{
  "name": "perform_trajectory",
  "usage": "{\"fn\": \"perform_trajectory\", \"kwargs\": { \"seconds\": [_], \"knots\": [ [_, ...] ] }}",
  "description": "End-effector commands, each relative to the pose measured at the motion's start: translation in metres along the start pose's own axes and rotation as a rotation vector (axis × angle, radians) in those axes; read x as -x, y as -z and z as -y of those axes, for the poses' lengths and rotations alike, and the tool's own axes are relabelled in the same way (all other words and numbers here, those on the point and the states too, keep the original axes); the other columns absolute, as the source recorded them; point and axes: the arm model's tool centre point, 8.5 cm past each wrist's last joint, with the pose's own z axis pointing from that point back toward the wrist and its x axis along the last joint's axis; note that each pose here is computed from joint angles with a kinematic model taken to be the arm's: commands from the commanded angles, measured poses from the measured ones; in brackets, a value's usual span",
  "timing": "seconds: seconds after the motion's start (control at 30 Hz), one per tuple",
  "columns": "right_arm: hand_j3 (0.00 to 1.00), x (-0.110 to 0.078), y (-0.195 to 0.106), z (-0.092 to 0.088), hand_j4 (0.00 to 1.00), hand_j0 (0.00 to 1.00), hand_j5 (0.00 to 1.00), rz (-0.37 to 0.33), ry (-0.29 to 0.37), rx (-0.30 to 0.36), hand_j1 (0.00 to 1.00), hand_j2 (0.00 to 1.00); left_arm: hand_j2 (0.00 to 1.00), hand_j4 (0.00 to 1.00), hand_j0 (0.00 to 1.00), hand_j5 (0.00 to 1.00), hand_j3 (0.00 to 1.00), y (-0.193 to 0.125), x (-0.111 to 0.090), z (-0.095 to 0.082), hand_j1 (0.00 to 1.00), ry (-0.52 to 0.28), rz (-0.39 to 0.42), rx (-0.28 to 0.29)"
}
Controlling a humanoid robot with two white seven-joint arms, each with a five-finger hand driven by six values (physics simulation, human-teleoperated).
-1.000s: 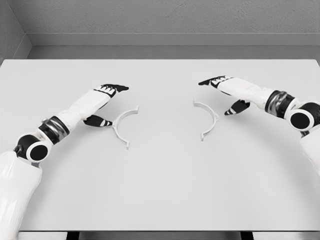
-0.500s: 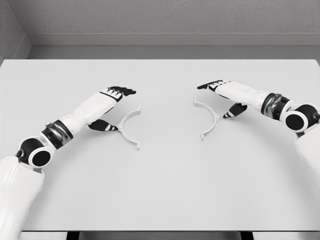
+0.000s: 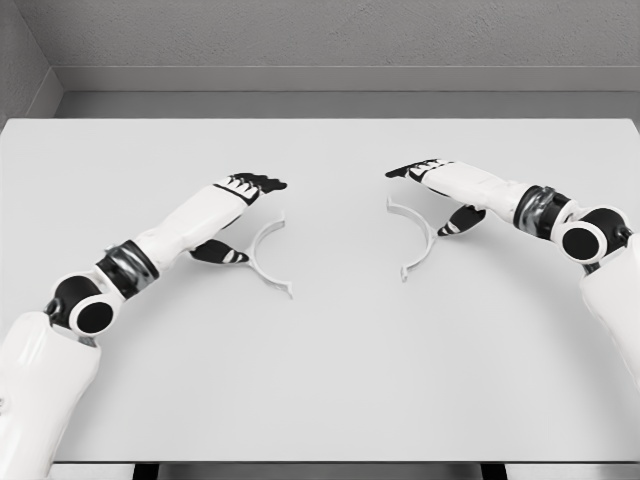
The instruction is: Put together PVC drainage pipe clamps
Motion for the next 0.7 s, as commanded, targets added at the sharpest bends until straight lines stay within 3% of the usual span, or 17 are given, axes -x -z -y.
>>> {"fn": "perform_trajectory", "kwargs": {
  "seconds": [0.0,0.23,0.67],
  "knots": [
    [1.00,0.000,0.000,0.001,1.00,1.00,1.00,0.002,0.006,0.005,1.00,1.00,1.00,1.00,1.00,1.00,1.00,0.002,-0.002,0.001,1.00,-0.007,0.003,-0.005],
    [1.00,-0.006,0.005,0.001,1.00,1.00,1.00,0.018,0.008,0.012,1.00,1.00,1.00,1.00,1.00,1.00,1.00,-0.005,0.007,-0.012,1.00,0.008,-0.022,-0.027],
    [1.00,-0.012,0.009,0.000,1.00,1.00,1.00,0.032,0.013,0.015,1.00,1.00,1.00,1.00,1.00,1.00,1.00,-0.005,0.012,0.003,1.00,-0.014,-0.037,0.009]
  ]
}}
